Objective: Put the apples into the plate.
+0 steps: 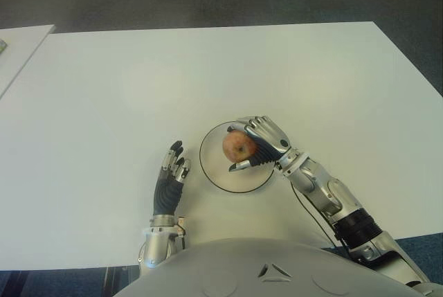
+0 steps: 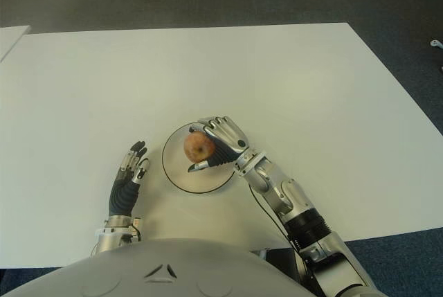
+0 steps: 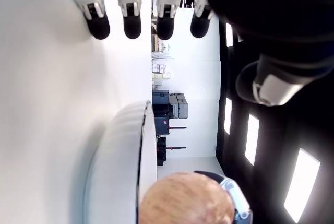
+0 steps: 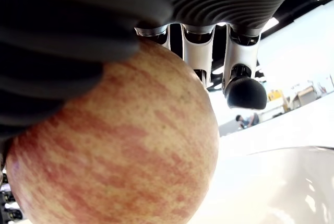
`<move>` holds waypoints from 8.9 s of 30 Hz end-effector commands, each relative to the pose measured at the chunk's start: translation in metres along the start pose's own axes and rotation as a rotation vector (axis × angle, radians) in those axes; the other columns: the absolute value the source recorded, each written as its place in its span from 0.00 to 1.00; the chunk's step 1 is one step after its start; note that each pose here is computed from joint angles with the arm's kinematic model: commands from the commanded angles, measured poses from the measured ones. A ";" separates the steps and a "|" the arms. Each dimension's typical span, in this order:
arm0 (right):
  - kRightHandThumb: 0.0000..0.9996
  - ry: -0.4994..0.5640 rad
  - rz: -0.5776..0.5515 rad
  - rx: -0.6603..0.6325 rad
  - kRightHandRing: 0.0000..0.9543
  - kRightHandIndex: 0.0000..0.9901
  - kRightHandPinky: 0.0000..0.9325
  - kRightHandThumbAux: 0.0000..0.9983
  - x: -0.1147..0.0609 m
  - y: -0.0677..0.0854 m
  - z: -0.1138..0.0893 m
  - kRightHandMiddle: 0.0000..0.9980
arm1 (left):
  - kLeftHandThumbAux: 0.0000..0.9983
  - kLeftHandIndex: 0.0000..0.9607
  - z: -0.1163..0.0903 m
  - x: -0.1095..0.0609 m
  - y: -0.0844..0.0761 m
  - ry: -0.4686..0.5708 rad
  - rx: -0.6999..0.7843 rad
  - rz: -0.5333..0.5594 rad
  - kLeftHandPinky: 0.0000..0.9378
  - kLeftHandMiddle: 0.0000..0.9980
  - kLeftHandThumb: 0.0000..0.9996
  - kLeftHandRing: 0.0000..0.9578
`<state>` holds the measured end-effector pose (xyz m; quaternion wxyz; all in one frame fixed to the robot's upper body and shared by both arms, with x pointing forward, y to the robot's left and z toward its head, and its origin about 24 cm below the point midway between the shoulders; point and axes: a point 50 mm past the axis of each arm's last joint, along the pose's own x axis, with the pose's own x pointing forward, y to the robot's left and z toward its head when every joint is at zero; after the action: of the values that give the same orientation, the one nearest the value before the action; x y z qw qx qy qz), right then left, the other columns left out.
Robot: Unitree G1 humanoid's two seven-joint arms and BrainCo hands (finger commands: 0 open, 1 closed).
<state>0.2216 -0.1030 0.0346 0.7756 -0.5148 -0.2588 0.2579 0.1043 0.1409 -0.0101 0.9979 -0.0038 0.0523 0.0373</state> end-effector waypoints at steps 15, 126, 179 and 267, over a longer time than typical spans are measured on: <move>0.74 0.007 0.015 0.008 0.50 0.43 0.51 0.58 -0.004 0.019 -0.004 0.45 | 0.42 0.00 0.000 -0.003 0.000 0.022 0.001 -0.006 0.03 0.00 0.05 0.00; 0.09 0.511 -0.280 1.071 0.00 0.02 0.00 0.41 -0.073 -0.033 -0.083 0.01 | 0.44 0.00 -0.006 0.001 -0.003 0.103 -0.068 0.052 0.04 0.00 0.10 0.00; 0.09 0.656 -0.329 1.229 0.00 0.03 0.01 0.55 -0.104 0.058 -0.033 0.02 | 0.41 0.00 -0.007 -0.002 0.022 0.079 0.048 -0.020 0.04 0.00 0.04 0.00; 0.22 0.783 -0.531 1.290 0.00 0.00 0.00 0.46 -0.138 0.063 0.011 0.00 | 0.44 0.00 -0.010 0.000 0.033 0.005 0.163 -0.024 0.00 0.00 0.05 0.00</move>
<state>0.1220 -0.1701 -0.0152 0.9980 0.0472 0.0292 -0.0316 0.1005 0.1775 -0.0160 0.9950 0.0835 0.0410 0.0364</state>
